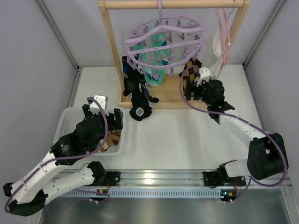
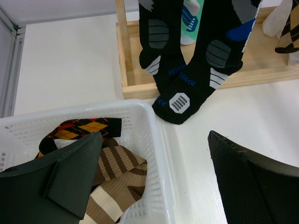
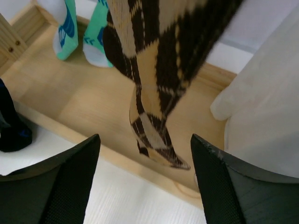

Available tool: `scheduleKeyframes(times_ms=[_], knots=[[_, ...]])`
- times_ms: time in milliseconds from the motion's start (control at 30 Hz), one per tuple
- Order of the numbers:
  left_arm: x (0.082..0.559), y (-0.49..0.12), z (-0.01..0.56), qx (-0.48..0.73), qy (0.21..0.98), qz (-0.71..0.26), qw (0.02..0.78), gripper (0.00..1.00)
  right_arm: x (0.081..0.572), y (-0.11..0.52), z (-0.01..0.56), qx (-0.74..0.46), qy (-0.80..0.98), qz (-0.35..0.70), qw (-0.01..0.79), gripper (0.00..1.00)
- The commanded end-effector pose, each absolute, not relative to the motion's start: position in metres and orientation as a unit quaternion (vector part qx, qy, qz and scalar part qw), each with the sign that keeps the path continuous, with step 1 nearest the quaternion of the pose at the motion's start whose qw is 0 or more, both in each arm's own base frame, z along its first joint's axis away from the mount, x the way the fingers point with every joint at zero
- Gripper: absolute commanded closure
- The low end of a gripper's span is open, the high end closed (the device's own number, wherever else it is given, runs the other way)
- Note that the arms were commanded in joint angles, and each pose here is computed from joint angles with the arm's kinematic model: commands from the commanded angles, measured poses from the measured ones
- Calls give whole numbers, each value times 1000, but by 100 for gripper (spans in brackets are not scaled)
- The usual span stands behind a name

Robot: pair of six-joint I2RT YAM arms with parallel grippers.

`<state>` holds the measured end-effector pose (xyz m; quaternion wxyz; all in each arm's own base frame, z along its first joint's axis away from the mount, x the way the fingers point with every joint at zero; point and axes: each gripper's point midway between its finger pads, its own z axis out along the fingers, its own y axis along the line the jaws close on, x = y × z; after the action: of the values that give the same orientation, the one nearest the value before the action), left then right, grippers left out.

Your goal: Remove the socks clipped to the hanger

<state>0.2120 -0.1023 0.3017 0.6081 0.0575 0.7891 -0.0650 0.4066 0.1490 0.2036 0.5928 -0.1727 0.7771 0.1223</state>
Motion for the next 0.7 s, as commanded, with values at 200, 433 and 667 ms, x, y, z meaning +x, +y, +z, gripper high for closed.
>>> scheduleKeyframes(times_ms=[200, 433, 667], knots=[[211, -102, 321, 40, 776, -89, 623, 1, 430, 187, 261, -203, 672, 176, 690, 70], [210, -93, 368, -42, 747, -136, 649, 2, 388, 202, 264, -178, 652, 209, 707, 100], [217, -129, 438, -33, 726, -208, 654, 2, 341, 224, 268, -150, 641, 227, 718, 100]])
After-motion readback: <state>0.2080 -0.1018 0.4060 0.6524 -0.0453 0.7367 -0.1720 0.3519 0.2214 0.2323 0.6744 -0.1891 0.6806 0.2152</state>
